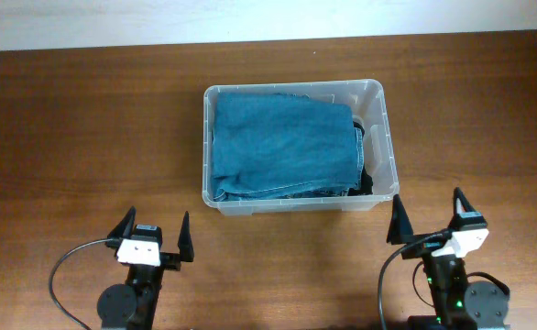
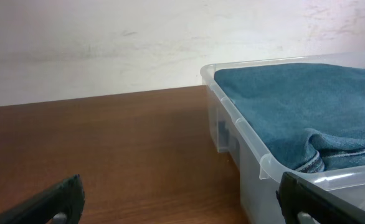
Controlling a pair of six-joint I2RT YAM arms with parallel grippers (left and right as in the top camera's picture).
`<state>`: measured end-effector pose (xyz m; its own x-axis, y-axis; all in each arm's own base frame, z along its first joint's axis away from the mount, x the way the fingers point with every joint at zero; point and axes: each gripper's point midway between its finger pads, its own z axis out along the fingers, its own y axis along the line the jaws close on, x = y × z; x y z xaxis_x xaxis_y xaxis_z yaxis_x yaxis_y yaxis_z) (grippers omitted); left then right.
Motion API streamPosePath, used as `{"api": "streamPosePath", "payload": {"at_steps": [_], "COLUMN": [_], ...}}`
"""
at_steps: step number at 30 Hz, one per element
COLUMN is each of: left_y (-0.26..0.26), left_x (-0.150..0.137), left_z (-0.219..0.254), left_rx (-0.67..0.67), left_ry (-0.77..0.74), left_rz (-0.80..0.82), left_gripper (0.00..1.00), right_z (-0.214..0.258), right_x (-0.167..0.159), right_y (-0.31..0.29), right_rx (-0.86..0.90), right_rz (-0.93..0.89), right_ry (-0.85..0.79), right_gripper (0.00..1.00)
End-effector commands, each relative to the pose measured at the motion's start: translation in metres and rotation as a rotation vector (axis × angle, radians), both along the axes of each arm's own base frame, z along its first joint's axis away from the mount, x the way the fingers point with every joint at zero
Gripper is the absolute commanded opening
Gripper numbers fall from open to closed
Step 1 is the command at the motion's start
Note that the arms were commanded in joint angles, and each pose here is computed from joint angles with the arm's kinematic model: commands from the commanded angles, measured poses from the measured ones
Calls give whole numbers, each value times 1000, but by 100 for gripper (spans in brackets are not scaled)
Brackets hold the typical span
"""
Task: Pack container
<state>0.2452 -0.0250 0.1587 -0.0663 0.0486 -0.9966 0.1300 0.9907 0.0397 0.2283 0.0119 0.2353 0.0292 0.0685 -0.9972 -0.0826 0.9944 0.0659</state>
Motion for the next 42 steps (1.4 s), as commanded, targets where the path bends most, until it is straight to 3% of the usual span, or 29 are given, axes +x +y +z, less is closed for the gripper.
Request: {"api": "streamPosePath", "payload": {"at_steps": [1, 22, 30, 42], "left_y": [2, 2, 2, 2], "left_x": [0, 0, 0, 0], "left_z": [-1, -1, -1, -1], "left_rx": [16, 16, 16, 16], "left_ry": [3, 3, 3, 3], "left_rz": [8, 8, 8, 8], "left_gripper": [99, 99, 99, 99], "right_z": [-19, -76, -39, -66], "right_x": [6, 18, 17, 18], "right_y": [3, -12, -18, -18], "right_rx": [-10, -11, -11, -7], "right_rz": [16, -55, -94, -92], "right_ry": [6, 96, -51, 56], "right_gripper": [98, 98, 99, 98]}}
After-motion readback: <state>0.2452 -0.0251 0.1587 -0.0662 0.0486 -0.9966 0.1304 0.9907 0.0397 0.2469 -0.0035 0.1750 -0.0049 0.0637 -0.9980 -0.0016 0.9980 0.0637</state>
